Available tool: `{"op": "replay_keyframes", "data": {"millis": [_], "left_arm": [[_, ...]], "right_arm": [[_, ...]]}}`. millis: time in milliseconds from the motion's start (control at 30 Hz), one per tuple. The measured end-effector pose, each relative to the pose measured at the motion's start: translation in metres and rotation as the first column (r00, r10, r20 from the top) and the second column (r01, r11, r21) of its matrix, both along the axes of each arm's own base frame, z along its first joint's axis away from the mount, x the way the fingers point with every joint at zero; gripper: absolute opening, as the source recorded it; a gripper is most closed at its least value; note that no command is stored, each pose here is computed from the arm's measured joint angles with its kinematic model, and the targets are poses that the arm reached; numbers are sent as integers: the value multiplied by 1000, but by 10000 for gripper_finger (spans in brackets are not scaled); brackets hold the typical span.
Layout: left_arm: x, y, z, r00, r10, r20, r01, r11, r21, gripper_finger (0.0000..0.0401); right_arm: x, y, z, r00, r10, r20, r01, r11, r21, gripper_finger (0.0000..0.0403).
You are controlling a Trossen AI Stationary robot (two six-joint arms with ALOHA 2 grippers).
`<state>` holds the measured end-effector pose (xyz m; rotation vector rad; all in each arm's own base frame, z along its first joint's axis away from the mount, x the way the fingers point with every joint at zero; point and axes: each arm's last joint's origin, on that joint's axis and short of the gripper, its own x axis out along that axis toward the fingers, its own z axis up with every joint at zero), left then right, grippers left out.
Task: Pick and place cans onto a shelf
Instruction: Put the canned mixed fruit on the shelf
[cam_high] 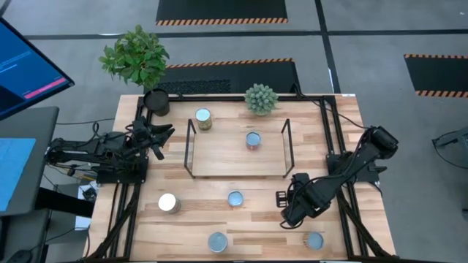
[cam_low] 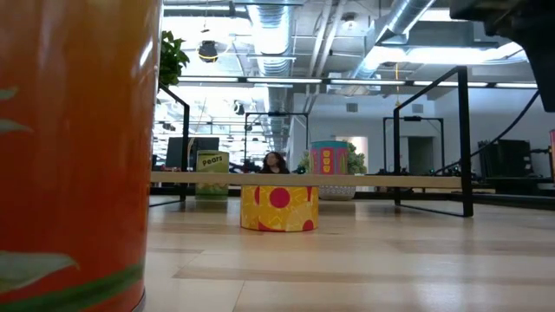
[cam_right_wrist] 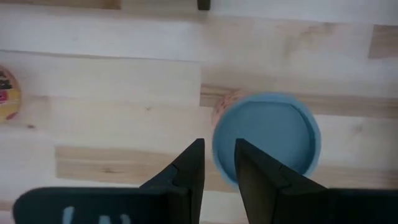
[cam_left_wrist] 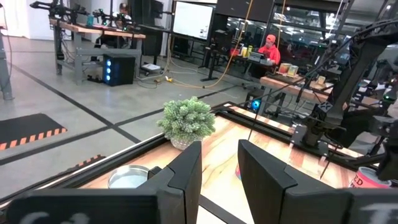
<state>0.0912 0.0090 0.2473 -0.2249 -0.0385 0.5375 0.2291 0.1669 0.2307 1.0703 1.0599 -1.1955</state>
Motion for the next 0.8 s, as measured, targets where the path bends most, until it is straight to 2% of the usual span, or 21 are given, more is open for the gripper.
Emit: {"op": "replay_keyframes", "data": {"millis": [200,600,700,800], "left_arm": [[0,0,0,1000,0,0,0,1000,0,93],[0,0,0,1000,0,0,0,1000,0,93],[0,0,0,1000,0,0,0,1000,1,93],[0,0,0,1000,0,0,0,1000,1,93]], "right_arm": [[1,2,-13,999,41,15,-42,998,47,113],[-1,1,-24,999,47,-4,-47,995,92,109],[-1,0,-24,999,44,-8,-43,995,95,92],[0,0,-24,999,42,-7,-41,994,103,49]]}}
